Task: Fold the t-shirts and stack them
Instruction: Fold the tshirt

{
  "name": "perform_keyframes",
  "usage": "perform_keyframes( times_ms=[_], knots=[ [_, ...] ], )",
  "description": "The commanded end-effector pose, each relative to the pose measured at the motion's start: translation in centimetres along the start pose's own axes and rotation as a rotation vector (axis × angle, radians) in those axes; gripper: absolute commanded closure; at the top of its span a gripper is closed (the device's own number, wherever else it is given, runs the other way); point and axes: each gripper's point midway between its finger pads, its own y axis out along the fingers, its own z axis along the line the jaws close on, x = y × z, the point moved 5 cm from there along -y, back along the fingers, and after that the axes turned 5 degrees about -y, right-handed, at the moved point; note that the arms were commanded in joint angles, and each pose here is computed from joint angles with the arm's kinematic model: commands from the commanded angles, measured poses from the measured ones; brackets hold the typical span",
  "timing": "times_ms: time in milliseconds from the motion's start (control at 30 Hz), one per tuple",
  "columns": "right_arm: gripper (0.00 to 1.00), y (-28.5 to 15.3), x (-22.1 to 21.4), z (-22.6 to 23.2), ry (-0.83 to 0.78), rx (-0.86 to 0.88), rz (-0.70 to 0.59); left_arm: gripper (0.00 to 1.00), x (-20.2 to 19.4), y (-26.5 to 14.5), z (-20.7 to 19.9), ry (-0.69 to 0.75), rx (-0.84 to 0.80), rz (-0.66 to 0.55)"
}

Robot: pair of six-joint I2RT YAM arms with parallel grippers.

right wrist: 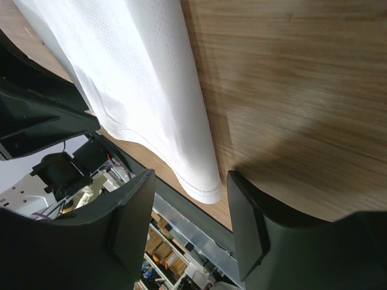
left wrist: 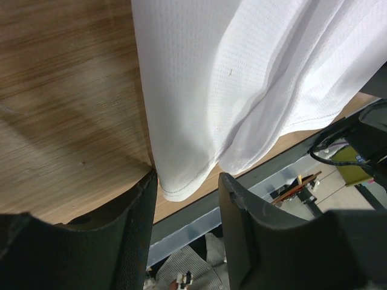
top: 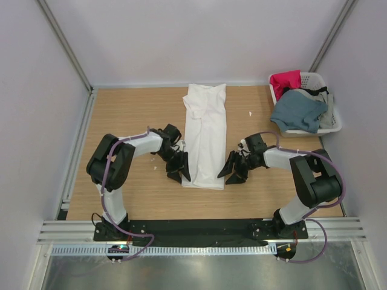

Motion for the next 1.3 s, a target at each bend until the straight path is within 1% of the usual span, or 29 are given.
perform_keyframes(
  times_ms=[0, 167, 233, 267, 300, 333, 400, 433, 467, 500, 600, 633, 700, 767, 800, 833, 867, 900, 933, 1000, 1033, 1100, 1167, 1200, 1233, 1267],
  knots=[
    [0.44, -0.1, -1.2, -0.3, -0.007, -0.009, 0.024, 0.53, 0.1, 0.6, 0.1, 0.015, 0.004, -0.012],
    [0.48, 0.4, -1.6, 0.7, -0.044, 0.014, 0.051, 0.55, 0.0, 0.9, -0.3, 0.027, 0.01, -0.004],
    [0.51, 0.7, -1.7, 0.8, -0.057, 0.014, 0.067, 0.62, -0.1, 1.1, -0.4, 0.03, 0.009, 0.006],
    [0.52, 0.8, -1.7, 1.0, -0.06, 0.016, 0.07, 0.67, -0.1, 1.1, -0.5, 0.034, 0.007, 0.004],
    [0.54, 1.0, -1.6, 1.0, -0.062, 0.017, 0.074, 0.7, -0.1, 1.1, -0.5, 0.035, 0.007, 0.005],
    [0.59, 1.2, -1.7, 1.0, -0.064, 0.012, 0.08, 0.72, -0.1, 1.2, -0.6, 0.035, 0.007, 0.004],
    [0.63, 1.2, -1.8, 1.1, -0.063, 0.01, 0.085, 0.79, 0.0, 1.1, -0.6, 0.038, 0.007, 0.002],
    [0.7, 1.2, -1.9, 1.0, -0.067, 0.007, 0.092, 0.84, 0.0, 1.0, -0.7, 0.039, 0.008, -0.002],
    [0.76, 1.1, -1.9, 0.9, -0.075, 0.0, 0.095, 0.96, 0.0, 1.0, -0.7, 0.042, 0.008, -0.004],
    [0.87, 1.0, -1.9, 1.0, -0.083, -0.005, 0.094, 1.0, 0.0, 0.9, -0.7, 0.041, 0.012, -0.004],
    [0.98, 0.3, -1.8, 1.2, -0.112, -0.02, 0.081, 1.0, 0.0, 0.2, -1.0, 0.058, 0.017, -0.028],
    [0.98, -0.2, -1.6, 1.7, -0.136, -0.02, 0.064, 1.0, -0.1, -0.1, -1.0, 0.065, 0.027, -0.027],
    [0.99, -1.0, -1.2, 1.9, -0.144, -0.029, 0.043, 1.0, 0.2, -1.3, -1.6, 0.097, 0.027, -0.07],
    [0.99, -2.2, -0.3, 3.1, -0.196, -0.016, -0.009, 1.0, 0.5, -2.4, -2.1, 0.129, 0.022, -0.097],
    [0.98, -2.7, 0.0, 3.4, -0.207, -0.021, -0.026, 1.0, 1.2, -3.6, -2.9, 0.157, 0.011, -0.139],
    [0.98, -3.1, 0.4, 3.8, -0.228, -0.018, -0.042, 1.0, 1.5, -4.3, -3.0, 0.182, 0.018, -0.15],
    [0.99, -3.9, 1.0, 5.0, -0.255, -0.007, -0.069, 1.0, 1.9, -4.9, -3.3, 0.196, 0.018, -0.168],
    [0.99, -4.4, 1.5, 5.5, -0.27, -0.004, -0.09, 1.0, 3.1, -6.4, -4.0, 0.21, 0.012, -0.222],
    [0.99, -5.1, 2.4, 6.7, -0.305, 0.011, -0.122, 1.0, 3.5, -7.0, -4.2, 0.213, 0.018, -0.236],
    [0.99, -5.8, 3.5, 7.5, -0.32, 0.018, -0.151, 1.0, 5.0, -8.9, -4.8, 0.24, 0.008, -0.293],
    [0.99, -6.3, 4.6, 8.5, -0.34, 0.031, -0.181, 1.0, 5.6, -9.2, -4.9, 0.237, 0.011, -0.298],
    [0.98, -6.4, 6.7, 8.8, -0.331, 0.035, -0.217, 1.0, 7.2, -10.6, -5.6, 0.25, -0.009, -0.351],
    [0.99, -7.0, 9.3, 10.1, -0.345, 0.06, -0.287, 1.0, 8.6, -10.7, -5.6, 0.253, -0.008, -0.363],
    [0.98, -6.4, 10.6, 9.7, -0.327, 0.056, -0.289, 1.0, 9.4, -10.9, -5.7, 0.255, -0.01, -0.375],
    [0.98, -7.1, 12.2, 10.5, -0.342, 0.07, -0.331, 1.0, 10.3, -11.5, -6.6, 0.274, -0.024, -0.4],
    [0.99, -6.9, 13.5, 10.7, -0.354, 0.07, -0.356, 1.0, 11.6, -10.8, -6.2, 0.264, -0.018, -0.389]
  ],
)
